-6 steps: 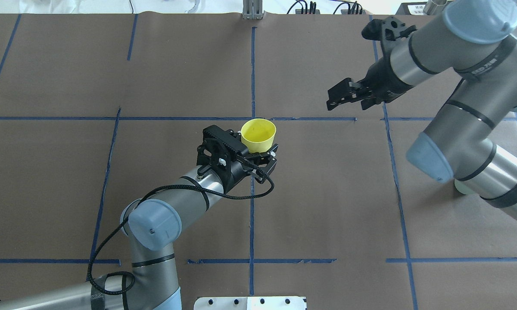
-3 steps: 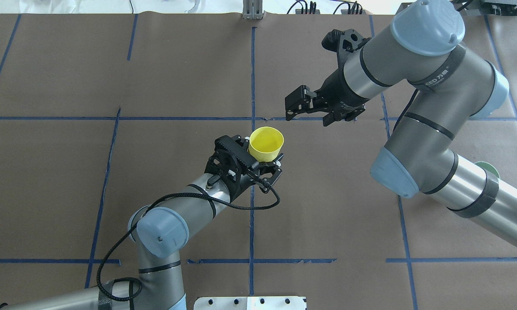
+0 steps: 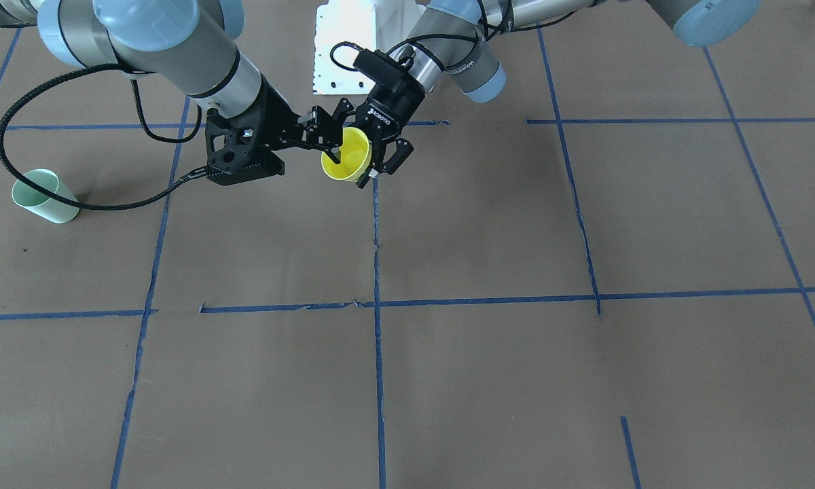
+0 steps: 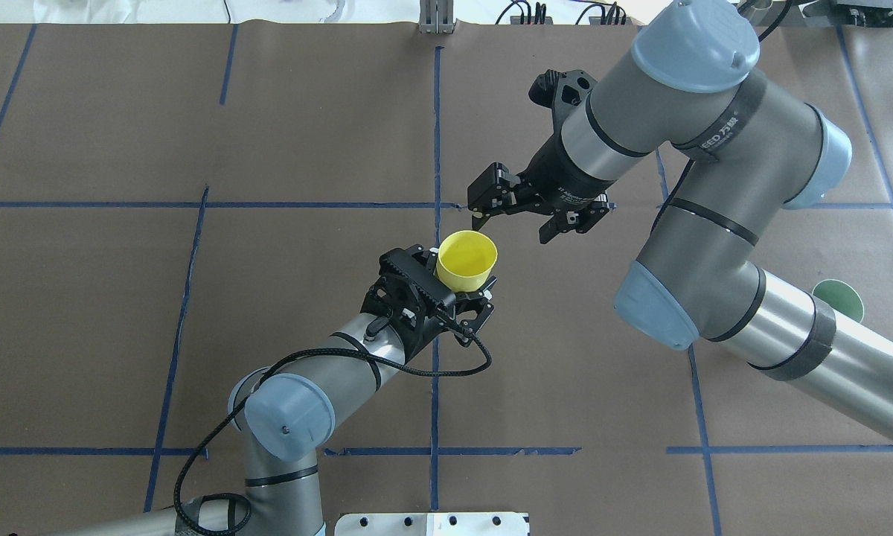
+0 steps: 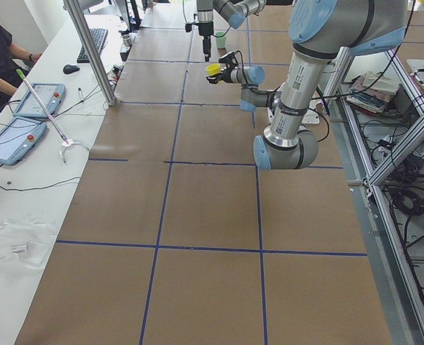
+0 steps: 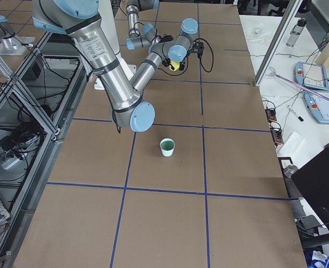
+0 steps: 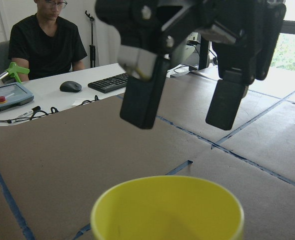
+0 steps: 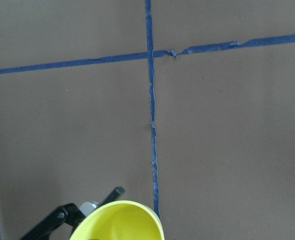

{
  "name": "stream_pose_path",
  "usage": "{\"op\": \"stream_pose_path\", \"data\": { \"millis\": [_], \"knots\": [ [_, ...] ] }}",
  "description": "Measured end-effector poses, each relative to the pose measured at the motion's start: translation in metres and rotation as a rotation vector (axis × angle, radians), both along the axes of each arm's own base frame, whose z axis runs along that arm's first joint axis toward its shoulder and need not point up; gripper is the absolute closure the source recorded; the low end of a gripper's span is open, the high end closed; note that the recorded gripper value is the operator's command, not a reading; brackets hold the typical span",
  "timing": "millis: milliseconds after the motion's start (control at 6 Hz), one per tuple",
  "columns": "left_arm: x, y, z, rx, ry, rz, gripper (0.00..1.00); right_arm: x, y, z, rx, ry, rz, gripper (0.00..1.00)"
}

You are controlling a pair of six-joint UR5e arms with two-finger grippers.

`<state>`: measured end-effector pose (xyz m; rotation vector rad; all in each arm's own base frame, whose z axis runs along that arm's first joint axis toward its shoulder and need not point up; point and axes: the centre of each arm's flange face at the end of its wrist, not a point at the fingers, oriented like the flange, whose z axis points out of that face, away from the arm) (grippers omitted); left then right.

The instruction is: Transfer and stack yellow cup on green cup

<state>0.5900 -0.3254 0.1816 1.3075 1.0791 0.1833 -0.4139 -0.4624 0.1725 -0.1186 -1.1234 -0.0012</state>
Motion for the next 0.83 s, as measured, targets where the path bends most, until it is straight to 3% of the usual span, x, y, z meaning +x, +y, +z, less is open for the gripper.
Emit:
{"op": "stream_pose_path", "data": {
  "millis": [333, 833],
  "knots": [
    [0.002, 0.007, -0.002, -0.002, 0.008, -0.017, 0.77, -0.010, 0.003, 0.004, -0.034, 0.014, -0.032, 0.10],
    [0.002, 0.013, -0.009, -0.002, 0.024, -0.024, 0.75, -0.017, -0.001, 0.001, -0.040, 0.018, -0.035, 0.26]
  ]
}}
